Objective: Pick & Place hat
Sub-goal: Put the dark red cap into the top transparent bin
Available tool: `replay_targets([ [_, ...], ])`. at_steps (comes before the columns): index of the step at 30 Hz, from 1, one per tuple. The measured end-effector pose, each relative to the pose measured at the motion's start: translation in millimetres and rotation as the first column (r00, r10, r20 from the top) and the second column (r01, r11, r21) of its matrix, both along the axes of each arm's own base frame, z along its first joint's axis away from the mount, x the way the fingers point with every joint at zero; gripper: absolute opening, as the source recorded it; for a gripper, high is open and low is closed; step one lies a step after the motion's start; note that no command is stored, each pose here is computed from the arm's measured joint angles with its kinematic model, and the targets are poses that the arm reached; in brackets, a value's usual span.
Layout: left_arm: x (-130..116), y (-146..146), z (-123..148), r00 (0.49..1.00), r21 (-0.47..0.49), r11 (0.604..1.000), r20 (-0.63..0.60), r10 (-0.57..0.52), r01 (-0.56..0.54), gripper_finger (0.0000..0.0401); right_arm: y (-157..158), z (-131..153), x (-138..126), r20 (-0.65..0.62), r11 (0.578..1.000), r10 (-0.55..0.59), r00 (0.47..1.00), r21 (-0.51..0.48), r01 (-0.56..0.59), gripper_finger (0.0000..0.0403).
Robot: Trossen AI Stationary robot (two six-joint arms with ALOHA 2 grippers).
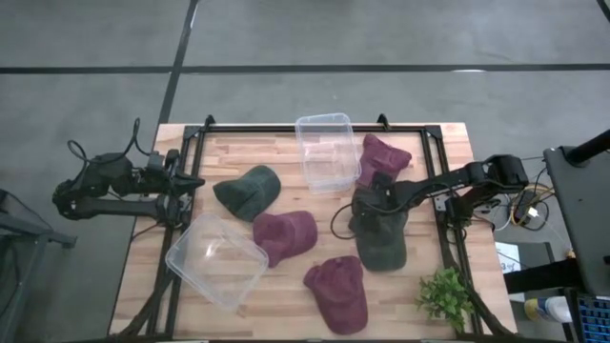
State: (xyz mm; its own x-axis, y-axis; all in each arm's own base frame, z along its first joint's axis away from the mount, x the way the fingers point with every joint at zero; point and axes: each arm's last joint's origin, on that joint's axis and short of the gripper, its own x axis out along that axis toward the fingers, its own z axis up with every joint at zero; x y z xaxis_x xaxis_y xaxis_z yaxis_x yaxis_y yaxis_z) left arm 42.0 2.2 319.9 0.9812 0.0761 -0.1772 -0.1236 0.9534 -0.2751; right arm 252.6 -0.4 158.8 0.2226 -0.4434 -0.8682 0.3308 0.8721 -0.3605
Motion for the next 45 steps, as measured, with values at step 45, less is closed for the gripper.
replay_targets([
  [45,0.2,0.0,-0.4,1.000,0.002,1.000,-0.002,-0.001,0.001,0.0000,-28.5,-8.2,1.0,-0.055,0.996,-0.077,0.996,-0.060,0.073,0.0219],
])
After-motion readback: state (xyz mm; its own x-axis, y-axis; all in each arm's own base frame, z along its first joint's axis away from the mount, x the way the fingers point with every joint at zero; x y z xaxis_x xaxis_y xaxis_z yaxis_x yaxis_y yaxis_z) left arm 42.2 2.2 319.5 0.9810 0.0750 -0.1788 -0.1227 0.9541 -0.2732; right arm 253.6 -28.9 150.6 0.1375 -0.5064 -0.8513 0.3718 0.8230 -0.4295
